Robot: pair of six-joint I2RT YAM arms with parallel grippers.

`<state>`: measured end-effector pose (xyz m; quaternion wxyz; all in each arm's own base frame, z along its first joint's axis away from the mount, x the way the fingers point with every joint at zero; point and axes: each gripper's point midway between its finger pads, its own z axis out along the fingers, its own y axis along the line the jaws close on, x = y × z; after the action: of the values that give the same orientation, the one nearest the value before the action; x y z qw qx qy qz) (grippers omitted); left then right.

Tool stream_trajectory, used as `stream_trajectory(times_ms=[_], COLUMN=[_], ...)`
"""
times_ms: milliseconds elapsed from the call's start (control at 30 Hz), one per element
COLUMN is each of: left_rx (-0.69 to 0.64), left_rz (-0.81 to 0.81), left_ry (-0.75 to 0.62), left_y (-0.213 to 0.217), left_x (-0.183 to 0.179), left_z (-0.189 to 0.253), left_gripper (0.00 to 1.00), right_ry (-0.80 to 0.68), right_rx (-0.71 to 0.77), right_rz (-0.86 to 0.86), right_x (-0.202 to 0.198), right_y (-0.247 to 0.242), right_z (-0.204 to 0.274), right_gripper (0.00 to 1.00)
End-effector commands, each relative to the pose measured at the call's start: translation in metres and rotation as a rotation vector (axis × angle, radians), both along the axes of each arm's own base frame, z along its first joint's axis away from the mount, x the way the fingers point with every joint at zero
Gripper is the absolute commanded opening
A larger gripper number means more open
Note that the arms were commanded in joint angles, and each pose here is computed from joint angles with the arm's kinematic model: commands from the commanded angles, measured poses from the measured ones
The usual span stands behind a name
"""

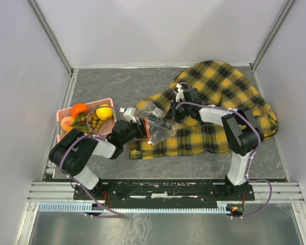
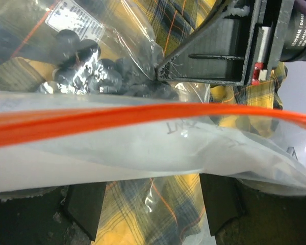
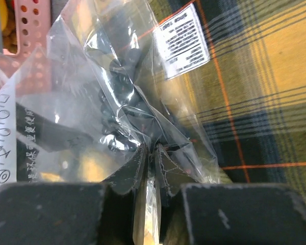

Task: Open the zip-top bag and remove the fake food
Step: Pick up the fake fruit from the zipper food storage bag.

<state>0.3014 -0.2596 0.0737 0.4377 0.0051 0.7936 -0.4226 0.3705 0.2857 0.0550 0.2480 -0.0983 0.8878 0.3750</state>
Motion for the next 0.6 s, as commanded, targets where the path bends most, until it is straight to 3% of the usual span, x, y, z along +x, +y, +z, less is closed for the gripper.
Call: stream_trajectory(times_ms=[0,167,567], left_rx=[-0.069,-0.104,-0.031], left_rz=[0.038,0.059,0.114], left_ry=[-0.035,-0.022,0.06], left_y=[0.0,0.003,0.015], left_x=[0.008,0.007,0.002], left_z=[0.02,0.023,0.001], left_gripper=[0.76,0.82,0.82], right_ry=[-0.05,-0.047,0.003], right_rx=[0.184,0.224,0.169], right_rz=[0.019,0.018,0.018], right_x=[-0.005,-0.012,-0.034], right_y=[0.02,0.021,0.02], right_z=[0.052,0.06,0.033], right_gripper=[0.15,0.15,0.15])
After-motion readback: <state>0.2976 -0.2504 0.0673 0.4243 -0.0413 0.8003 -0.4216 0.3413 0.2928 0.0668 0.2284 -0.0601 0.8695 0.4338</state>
